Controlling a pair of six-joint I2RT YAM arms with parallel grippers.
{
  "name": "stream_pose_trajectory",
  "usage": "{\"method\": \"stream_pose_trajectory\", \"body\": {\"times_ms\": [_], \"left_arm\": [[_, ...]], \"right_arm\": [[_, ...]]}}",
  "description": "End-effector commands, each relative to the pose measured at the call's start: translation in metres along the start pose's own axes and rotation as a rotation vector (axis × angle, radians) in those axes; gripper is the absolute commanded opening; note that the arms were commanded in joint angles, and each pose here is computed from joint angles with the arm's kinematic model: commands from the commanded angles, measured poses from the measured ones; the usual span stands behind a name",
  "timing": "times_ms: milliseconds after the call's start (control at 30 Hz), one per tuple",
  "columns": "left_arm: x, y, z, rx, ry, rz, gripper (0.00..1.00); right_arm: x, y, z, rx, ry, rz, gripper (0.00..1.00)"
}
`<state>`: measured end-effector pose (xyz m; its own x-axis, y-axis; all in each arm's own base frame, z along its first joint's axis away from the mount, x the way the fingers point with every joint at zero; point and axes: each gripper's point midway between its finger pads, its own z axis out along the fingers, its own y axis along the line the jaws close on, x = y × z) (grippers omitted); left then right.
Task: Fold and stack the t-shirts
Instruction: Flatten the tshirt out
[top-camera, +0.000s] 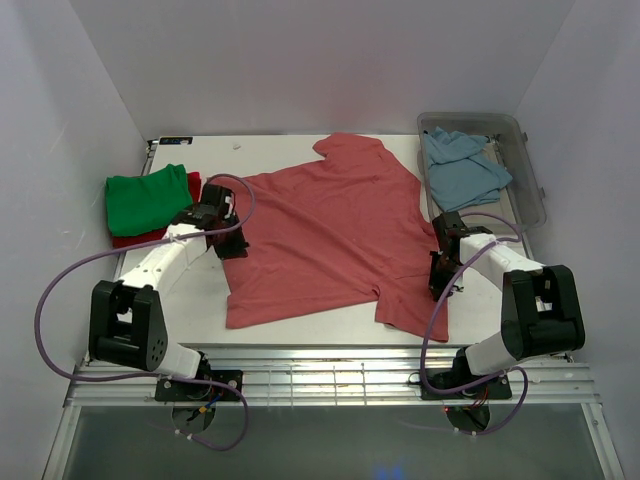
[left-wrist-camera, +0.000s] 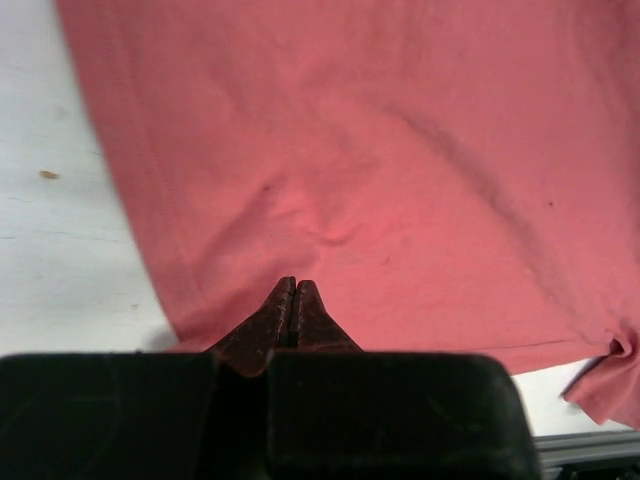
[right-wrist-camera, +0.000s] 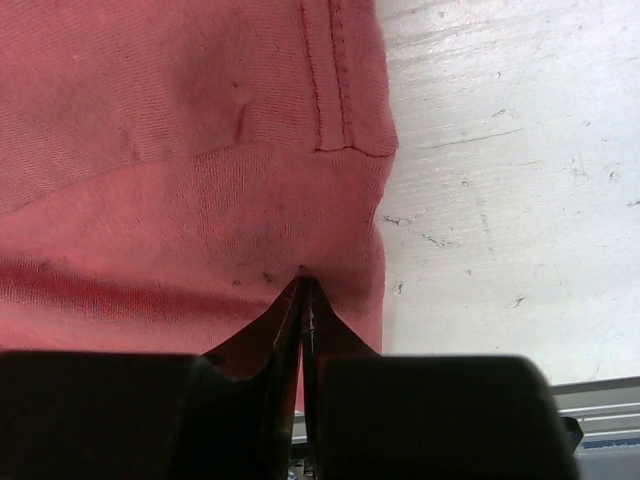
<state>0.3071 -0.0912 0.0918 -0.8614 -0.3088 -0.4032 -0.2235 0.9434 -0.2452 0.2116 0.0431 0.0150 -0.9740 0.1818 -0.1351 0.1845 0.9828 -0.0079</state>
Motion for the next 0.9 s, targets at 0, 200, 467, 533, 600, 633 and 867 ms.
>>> {"method": "stream_pose_trajectory", "body": {"times_ms": [0,200,467,533,600,633,867], "left_arm": [[0.012,-0.019,0.007,0.116,0.029,-0.019,0.00],[0.047,-0.010,0.044,0.068,0.170,-0.021,0.00],[0.072,0.033,0.064,-0.163,0.288,-0.012,0.00],[0.078,0.050,0.068,-0.228,0.309,-0.003,0.00],[0.092,0.066,0.071,-0.274,0.364,-0.002,0.00],[0.096,0.077,0.071,-0.306,0.387,0.001,0.00],[0.094,0.111,0.069,-0.370,0.403,-0.031,0.00]], "right_arm": [[-0.010,0.005,-0.006,-0.019,-0.019,-0.009,0.08],[-0.014,0.009,-0.007,-0.036,-0.029,-0.007,0.08],[-0.017,0.007,-0.011,-0.024,-0.038,-0.005,0.08],[-0.017,0.007,-0.013,-0.026,-0.041,-0.006,0.08],[-0.018,0.006,-0.015,-0.024,-0.051,-0.004,0.08],[-0.017,0.005,-0.015,-0.021,-0.051,-0.004,0.08],[-0.005,0.004,0.000,-0.016,-0.007,-0.008,0.08]]}}
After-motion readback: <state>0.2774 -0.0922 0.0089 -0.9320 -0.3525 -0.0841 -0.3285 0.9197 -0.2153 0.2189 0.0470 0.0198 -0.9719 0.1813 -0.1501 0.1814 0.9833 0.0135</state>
